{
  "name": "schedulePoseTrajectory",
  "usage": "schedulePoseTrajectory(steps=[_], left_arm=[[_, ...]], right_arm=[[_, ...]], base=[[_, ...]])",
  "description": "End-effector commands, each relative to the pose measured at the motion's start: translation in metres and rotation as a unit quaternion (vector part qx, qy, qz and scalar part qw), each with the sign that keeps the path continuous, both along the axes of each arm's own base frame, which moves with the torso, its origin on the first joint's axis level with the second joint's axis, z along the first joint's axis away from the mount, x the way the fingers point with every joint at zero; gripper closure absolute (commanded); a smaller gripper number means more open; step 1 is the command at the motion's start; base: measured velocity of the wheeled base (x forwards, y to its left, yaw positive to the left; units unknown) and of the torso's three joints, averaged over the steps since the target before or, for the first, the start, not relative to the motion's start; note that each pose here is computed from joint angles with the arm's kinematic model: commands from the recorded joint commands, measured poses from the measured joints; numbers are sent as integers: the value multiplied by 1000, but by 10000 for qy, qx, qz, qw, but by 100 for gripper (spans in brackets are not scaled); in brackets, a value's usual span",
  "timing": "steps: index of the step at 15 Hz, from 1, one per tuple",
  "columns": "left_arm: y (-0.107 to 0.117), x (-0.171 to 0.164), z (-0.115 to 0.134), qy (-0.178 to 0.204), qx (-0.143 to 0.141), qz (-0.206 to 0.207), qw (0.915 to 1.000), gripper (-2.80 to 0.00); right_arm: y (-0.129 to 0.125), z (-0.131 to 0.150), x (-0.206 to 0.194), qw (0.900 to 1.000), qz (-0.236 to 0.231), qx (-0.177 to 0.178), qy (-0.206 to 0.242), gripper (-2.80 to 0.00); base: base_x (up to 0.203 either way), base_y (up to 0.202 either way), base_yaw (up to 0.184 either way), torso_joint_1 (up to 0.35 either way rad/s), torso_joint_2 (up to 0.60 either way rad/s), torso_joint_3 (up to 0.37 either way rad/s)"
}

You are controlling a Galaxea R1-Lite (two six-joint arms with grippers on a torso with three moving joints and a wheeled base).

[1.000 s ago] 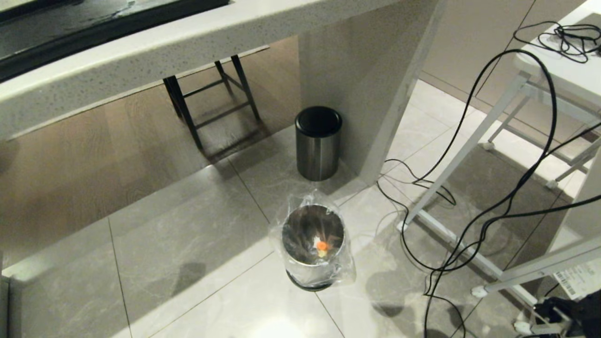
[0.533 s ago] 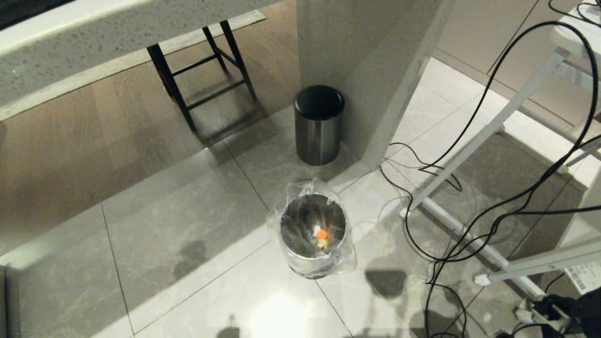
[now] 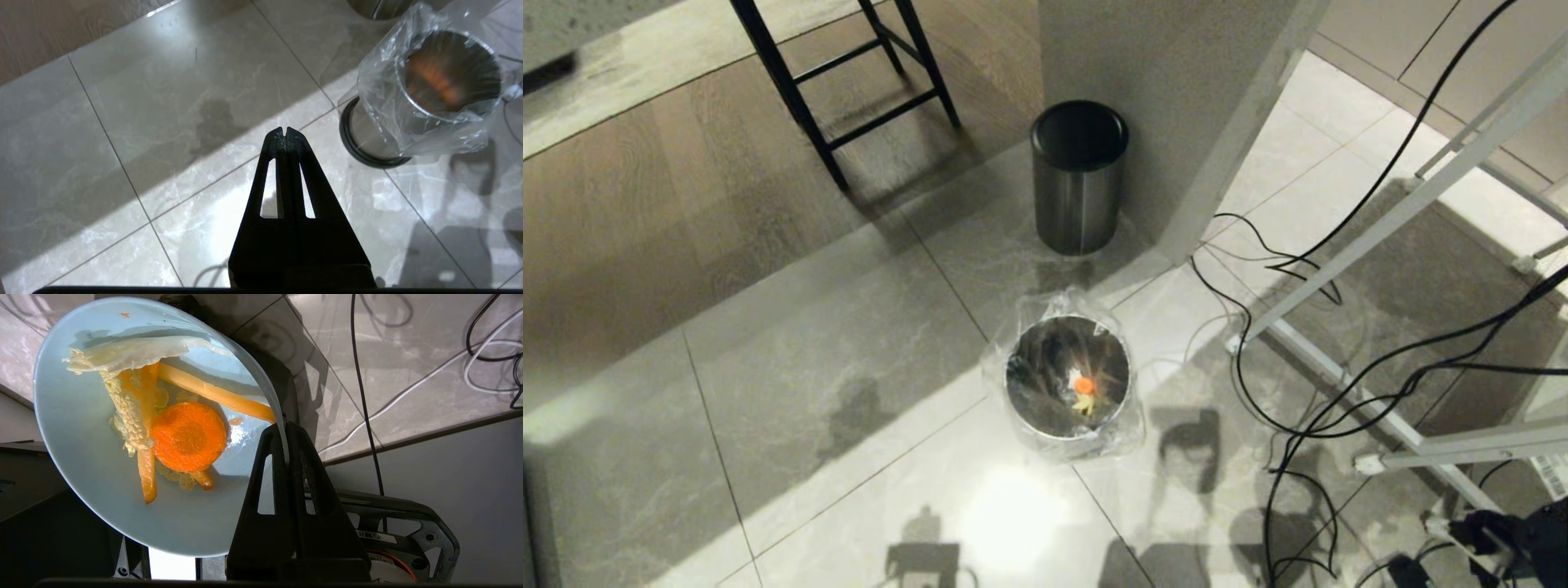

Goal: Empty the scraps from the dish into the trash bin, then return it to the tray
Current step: Move the bowl over the trash can

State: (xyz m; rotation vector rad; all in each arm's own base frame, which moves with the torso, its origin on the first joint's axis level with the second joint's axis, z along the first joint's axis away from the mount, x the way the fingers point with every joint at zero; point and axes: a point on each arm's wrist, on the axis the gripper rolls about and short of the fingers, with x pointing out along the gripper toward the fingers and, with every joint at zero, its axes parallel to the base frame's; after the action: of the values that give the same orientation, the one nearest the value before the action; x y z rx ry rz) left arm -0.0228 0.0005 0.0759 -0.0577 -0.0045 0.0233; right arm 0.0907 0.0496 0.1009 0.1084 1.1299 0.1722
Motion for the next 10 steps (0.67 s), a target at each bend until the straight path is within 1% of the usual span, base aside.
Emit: schedulePoseTrajectory(steps=[1,10], left_arm=[[0,0,0,4,-3,5,10000,0],[0,0,0,4,-3,5,10000,0]], right_arm=[[0,0,0,10000,-10,1,7,0],[0,0,0,10000,-9,-7,14,0]], base=[[0,0,0,4,-2,-206],[0,0,0,5,3,-197]])
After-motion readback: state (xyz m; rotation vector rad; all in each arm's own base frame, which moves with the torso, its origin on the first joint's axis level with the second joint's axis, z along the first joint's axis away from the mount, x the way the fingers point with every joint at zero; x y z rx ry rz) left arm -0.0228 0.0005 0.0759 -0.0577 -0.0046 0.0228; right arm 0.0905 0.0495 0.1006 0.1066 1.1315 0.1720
